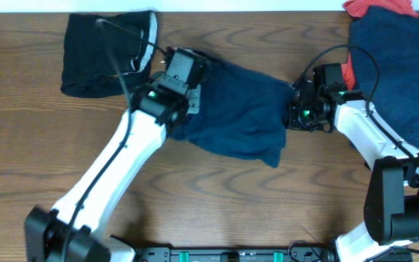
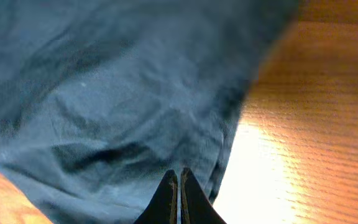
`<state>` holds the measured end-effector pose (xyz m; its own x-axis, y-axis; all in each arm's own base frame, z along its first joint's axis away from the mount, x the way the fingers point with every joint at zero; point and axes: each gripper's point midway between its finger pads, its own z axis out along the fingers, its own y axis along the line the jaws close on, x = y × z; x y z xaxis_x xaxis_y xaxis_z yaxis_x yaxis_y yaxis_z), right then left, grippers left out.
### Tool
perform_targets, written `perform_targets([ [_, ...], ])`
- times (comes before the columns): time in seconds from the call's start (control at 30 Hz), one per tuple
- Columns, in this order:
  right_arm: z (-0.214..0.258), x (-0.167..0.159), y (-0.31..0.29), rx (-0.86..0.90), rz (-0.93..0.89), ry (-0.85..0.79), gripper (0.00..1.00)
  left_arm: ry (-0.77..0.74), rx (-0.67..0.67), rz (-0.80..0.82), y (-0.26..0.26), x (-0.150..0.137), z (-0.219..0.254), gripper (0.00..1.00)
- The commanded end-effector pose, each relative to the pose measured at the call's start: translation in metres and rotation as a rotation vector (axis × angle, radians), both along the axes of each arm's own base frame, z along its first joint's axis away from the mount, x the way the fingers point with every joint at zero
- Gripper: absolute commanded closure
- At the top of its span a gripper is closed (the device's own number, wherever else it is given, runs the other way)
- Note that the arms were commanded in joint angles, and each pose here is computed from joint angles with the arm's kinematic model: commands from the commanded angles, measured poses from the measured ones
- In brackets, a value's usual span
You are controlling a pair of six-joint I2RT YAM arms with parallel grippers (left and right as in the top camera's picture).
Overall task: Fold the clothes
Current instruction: 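Lay the folded left end down and hold the right end with right gripper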
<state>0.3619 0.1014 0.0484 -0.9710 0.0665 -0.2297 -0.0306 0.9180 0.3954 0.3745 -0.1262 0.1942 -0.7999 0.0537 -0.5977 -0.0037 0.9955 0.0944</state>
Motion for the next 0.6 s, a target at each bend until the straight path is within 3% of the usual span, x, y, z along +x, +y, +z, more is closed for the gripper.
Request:
perform_targets([
  [0.0, 0.0, -0.002, 0.012, 0.033, 0.011, 0.005, 0.97, -0.111, 0.05, 0.148, 0.028, -0.001, 0.034, 0.94],
  [0.57, -0.005, 0.041, 0.045, 0.09, 0.076, -0.173, 0.99, -0.004, 0.054, 0.272, 0.05, -0.026, 0.017, 0.94],
])
